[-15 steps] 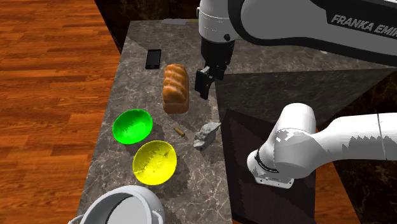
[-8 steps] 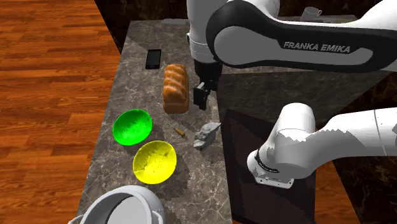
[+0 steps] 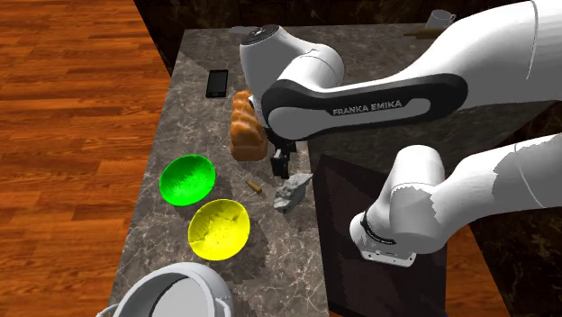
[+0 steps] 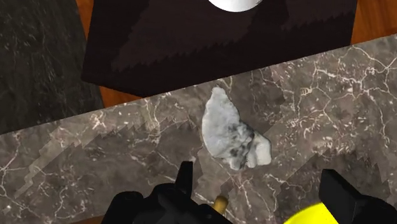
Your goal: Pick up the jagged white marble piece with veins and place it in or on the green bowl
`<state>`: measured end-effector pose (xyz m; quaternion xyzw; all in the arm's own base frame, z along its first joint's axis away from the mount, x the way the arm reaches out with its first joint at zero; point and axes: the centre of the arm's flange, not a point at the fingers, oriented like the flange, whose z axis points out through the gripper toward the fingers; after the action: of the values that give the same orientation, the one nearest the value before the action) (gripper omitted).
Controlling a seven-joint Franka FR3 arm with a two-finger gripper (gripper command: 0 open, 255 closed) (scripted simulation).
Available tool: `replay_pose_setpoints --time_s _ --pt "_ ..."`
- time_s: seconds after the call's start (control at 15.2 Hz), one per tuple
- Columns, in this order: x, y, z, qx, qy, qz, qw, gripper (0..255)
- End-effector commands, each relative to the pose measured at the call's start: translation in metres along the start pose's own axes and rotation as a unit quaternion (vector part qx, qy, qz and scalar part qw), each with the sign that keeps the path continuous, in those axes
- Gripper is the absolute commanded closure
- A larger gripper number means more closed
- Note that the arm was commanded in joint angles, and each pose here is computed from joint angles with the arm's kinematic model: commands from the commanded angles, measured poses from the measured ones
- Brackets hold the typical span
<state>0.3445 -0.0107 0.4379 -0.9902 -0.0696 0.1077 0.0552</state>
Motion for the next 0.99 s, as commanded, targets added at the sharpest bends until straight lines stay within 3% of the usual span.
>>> replay_pose_setpoints --time_s 0.0,0.33,0.92 --pt "0.012 0.003 0.023 -0.002 -0.016 -0.025 0.9996 0" --pt "0.034 0.006 0.084 -0.006 -0.053 -0.08 0.9953 0" --pt "0.03 0.007 0.124 -0.006 -0.053 -0.08 0.9953 0"
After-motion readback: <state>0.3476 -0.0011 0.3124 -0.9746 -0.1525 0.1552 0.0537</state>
